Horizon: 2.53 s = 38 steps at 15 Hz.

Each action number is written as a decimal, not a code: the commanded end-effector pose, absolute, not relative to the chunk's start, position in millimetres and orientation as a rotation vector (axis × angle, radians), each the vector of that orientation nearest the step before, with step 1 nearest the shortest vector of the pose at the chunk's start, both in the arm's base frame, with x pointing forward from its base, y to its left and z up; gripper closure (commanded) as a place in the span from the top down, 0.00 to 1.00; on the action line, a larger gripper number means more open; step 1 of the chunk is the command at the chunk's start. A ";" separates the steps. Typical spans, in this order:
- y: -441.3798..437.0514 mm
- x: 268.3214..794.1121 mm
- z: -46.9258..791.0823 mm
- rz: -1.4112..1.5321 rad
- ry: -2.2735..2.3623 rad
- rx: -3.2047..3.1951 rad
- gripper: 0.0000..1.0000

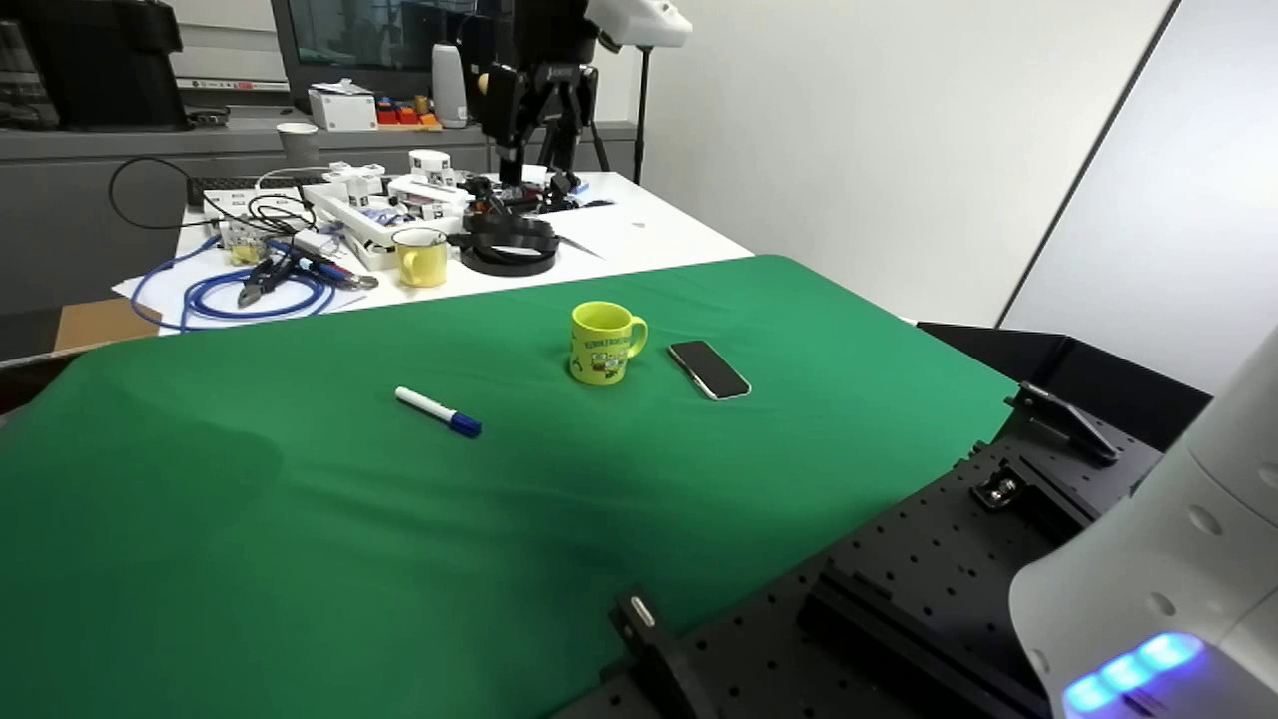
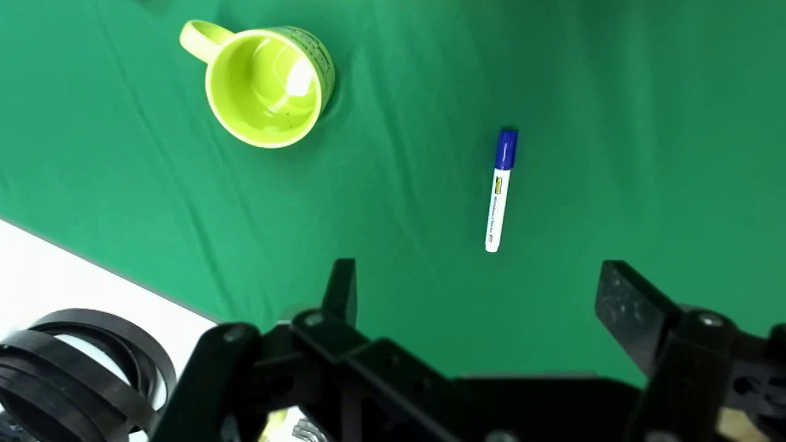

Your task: Put the marker in the mug

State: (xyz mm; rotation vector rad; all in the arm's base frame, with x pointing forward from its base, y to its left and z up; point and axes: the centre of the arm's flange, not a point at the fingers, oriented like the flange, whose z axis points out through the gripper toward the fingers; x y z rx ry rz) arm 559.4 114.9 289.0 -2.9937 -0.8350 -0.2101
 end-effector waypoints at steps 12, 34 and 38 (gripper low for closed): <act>174.3 572.8 157.4 -0.246 -0.812 -2.993 1.00; 211.3 560.0 35.5 -0.286 -0.771 -2.955 1.00; 215.1 558.6 18.7 -0.282 -0.765 -2.947 1.00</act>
